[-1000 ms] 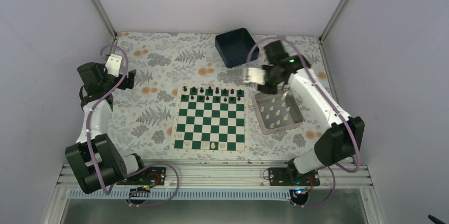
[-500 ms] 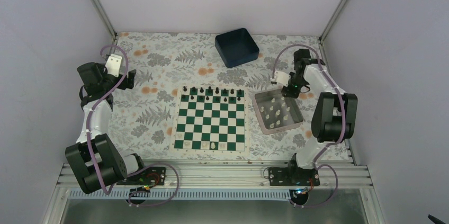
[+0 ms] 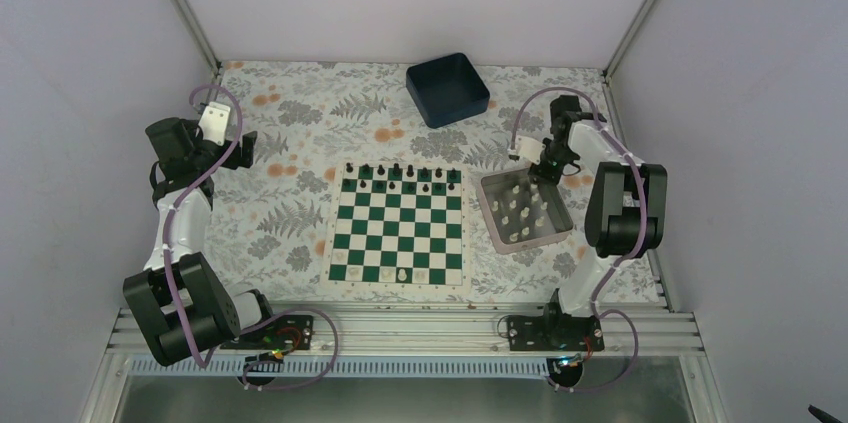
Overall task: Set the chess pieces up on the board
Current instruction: Pick up the chess piece from the storage box.
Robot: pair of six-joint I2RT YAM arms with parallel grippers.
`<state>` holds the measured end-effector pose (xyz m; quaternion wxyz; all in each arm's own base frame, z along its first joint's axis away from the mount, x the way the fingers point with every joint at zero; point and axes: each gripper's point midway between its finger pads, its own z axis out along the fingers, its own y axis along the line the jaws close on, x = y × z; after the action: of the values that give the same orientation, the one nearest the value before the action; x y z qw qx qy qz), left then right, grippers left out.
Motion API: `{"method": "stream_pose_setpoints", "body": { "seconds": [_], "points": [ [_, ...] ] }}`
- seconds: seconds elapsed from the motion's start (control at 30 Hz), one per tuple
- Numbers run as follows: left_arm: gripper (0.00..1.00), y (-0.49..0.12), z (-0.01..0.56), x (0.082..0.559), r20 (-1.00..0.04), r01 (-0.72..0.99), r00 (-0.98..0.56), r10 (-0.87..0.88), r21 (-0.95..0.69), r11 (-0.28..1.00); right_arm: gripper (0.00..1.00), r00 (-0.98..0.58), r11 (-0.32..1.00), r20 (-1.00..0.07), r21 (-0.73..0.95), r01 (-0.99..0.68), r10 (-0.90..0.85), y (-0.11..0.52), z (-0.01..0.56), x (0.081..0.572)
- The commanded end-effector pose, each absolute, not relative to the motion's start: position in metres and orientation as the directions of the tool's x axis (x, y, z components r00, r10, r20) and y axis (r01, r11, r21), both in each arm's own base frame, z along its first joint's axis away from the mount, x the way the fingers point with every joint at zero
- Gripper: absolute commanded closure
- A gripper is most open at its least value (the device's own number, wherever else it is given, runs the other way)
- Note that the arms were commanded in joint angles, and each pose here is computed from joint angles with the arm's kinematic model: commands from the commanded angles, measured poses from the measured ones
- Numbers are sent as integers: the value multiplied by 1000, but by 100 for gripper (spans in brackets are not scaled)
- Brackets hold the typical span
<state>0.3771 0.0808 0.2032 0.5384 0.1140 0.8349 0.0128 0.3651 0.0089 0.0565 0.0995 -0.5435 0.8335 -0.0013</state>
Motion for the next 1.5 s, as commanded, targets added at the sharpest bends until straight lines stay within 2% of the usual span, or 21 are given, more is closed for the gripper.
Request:
{"method": "stream_pose_setpoints", "body": {
  "seconds": [0.0,0.33,0.6,0.73,0.93,1.13,1.27,1.47],
  "points": [
    [0,79,207,376,-903,183,-379,202,140,973,70,-411,427,-156,-80,-901,-898,9,47,360],
    [0,78,206,376,-903,189,-380,202,138,972,71,-419,427,-106,-64,-902,-902,2,35,350],
    [0,77,206,376,-903,190,-379,201,137,972,72,-426,433,-105,-58,-900,-899,2,25,352],
    [0,77,205,376,-902,191,-381,201,136,972,76,-429,436,-104,-51,-899,-897,2,22,353],
    [0,77,205,376,-902,193,-382,200,134,972,90,-426,434,-107,-66,-898,-898,2,31,353],
    [0,77,205,376,-902,193,-382,199,133,972,93,-407,418,-103,-114,-901,-907,7,62,351],
    [0,77,206,376,-903,194,-381,199,132,972,93,-337,350,-103,-160,-923,-936,42,98,344],
    [0,78,207,377,-903,188,-380,199,135,973,92,-124,156,-143,-240,-958,-982,144,158,321]
  ]
}}
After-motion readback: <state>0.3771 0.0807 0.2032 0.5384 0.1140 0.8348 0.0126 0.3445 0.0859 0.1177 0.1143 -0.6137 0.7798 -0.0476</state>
